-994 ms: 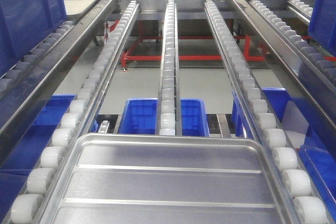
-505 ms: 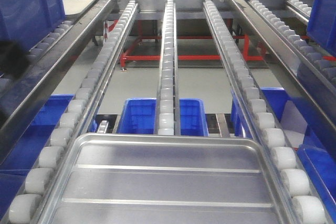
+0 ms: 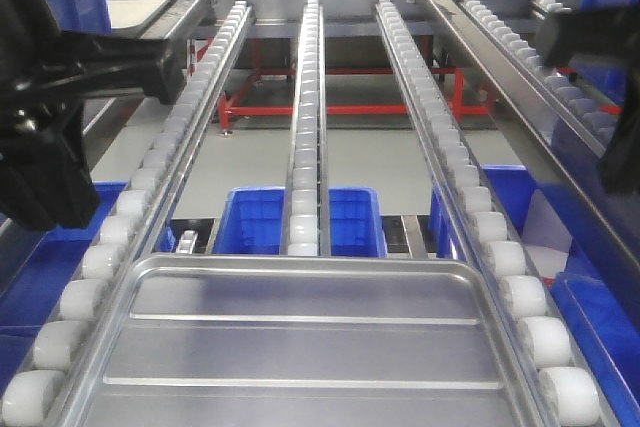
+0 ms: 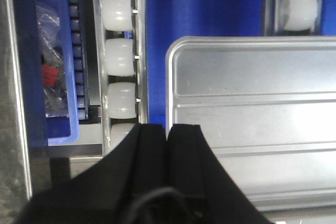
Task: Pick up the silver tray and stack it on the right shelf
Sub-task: 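Lower both grippers toward the side rims of the silver tray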
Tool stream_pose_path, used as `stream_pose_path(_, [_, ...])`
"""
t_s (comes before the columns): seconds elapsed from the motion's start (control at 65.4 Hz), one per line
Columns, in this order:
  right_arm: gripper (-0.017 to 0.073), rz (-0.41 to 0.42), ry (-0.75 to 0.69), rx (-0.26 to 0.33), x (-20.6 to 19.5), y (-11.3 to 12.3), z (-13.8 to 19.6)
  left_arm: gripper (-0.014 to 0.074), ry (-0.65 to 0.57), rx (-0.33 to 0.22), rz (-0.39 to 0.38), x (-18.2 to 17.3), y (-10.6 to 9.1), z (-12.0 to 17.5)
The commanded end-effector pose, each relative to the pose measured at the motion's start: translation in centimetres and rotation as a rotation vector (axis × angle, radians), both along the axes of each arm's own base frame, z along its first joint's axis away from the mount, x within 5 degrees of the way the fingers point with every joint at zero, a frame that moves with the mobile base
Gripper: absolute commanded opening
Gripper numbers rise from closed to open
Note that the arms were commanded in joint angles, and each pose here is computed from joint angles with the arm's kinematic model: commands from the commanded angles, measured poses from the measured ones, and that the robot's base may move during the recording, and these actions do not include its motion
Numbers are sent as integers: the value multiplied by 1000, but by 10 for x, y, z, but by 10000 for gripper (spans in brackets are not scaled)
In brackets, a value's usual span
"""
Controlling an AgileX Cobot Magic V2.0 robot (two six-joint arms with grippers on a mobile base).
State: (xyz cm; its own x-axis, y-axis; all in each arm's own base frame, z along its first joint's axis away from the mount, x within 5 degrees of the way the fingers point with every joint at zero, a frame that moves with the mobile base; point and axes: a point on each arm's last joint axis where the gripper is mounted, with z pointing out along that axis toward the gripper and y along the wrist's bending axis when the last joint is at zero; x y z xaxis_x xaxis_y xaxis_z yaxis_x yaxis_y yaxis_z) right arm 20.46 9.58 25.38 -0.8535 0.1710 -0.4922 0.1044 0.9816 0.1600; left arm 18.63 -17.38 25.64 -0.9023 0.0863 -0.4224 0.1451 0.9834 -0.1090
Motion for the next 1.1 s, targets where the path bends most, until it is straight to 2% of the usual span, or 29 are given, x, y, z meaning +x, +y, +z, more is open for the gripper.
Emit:
stream_pose_path(0.0, [78, 64, -77, 20, 0, 18, 12, -92, -50, -39, -5, 3, -6, 11])
stream_pose_path(0.046, [78, 104, -70, 33, -4, 28, 10, -92, -46, -34, -8, 4, -7, 9])
stream_pose_path(0.122, [78, 127, -40, 55, -7, 39, 5, -92, -32, -19, -8, 5, -9, 4])
stream_pose_path(0.26, [77, 126, 30, 79, -5, 51, -9, -92, -19, -4, -18, 6, -10, 0])
stream_pose_path(0.337, [77, 115, 55, 96, -3, 55, -16, -92, -14, 6, -51, 5, -10, -1])
stream_pose_path(0.673, [77, 115, 85, 81, -5, 54, -30, -92, 3, -28, -69, 3, -14, -3])
stream_pose_path(0.918, [77, 123, 72, 94, -6, 54, -34, -92, 55, -24, -57, 5, -20, -16])
stream_pose_path(1.086, [77, 119, 102, 72, -4, 55, -42, -92, 72, -1, -79, 3, -25, -22])
